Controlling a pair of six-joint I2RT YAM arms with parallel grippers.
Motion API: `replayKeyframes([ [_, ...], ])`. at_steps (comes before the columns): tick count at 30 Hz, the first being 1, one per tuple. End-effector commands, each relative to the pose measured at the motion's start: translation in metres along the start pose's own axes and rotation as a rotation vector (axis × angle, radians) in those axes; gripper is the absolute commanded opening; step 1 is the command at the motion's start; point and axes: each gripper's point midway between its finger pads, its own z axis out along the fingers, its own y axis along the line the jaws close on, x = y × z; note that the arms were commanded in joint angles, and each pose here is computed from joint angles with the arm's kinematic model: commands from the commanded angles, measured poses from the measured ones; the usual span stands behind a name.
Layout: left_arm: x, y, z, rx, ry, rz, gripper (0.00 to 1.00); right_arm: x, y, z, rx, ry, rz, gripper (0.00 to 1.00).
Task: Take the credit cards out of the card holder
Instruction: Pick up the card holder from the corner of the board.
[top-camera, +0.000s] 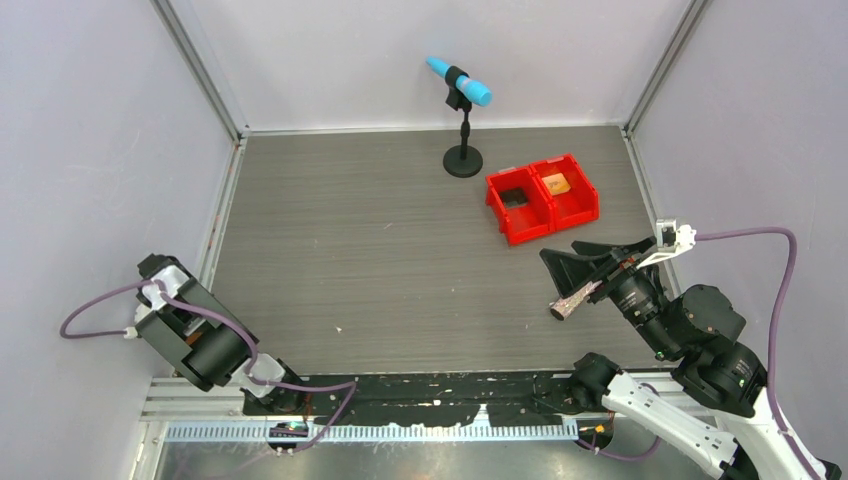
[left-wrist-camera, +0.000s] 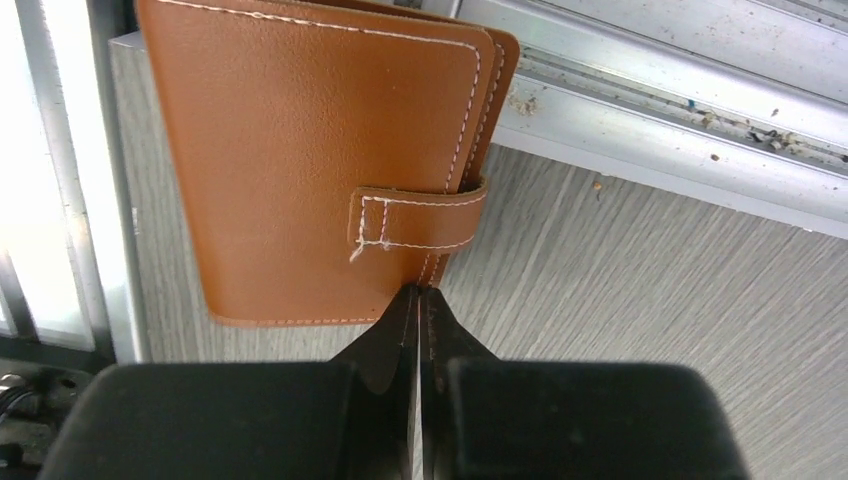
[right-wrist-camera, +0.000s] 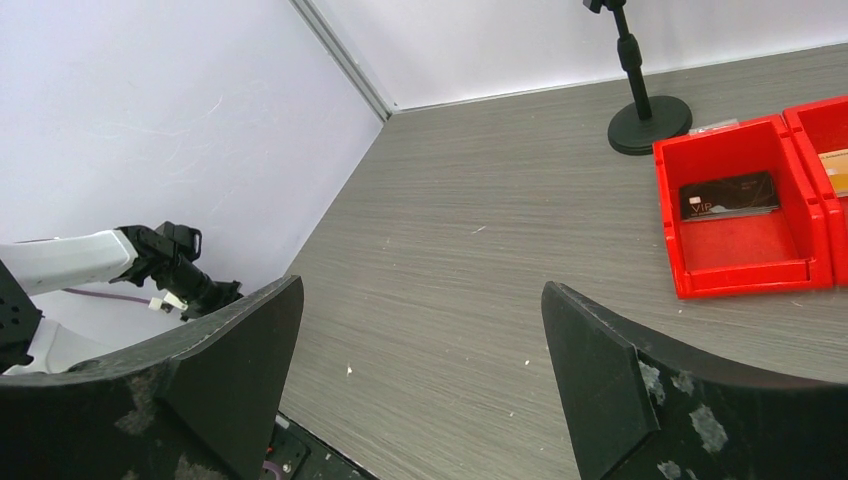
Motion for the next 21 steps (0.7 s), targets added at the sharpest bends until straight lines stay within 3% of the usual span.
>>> replayKeyframes([
  [1, 0.019, 0.006, 0.012, -0.001, 0.071, -0.007, 0.0, -0.009, 0.001, 0.002, 0.007, -0.028, -0.006, 0.98],
  [7, 0.034, 0.009, 0.013, 0.04, 0.106, 0.003, 0.0, -0.006, -0.001, 0.004, 0.019, -0.025, 0.003, 0.98],
  [15, 0.022, -0.005, -0.006, 0.133, 0.034, 0.056, 0.0, -0.006, 0.004, 0.003, -0.004, -0.02, 0.019, 0.98],
  [18, 0.007, -0.008, -0.019, 0.142, -0.019, 0.072, 0.12, -0.008, 0.004, 0.001, -0.005, -0.025, 0.021, 0.98],
  [19, 0.002, -0.005, -0.022, 0.121, -0.041, 0.071, 0.24, -0.008, 0.003, 0.001, -0.004, -0.026, 0.022, 0.98],
  [21, -0.006, 0.002, -0.029, 0.086, -0.073, 0.072, 0.37, -0.007, 0.002, 0.001, 0.001, -0.026, 0.022, 0.98],
])
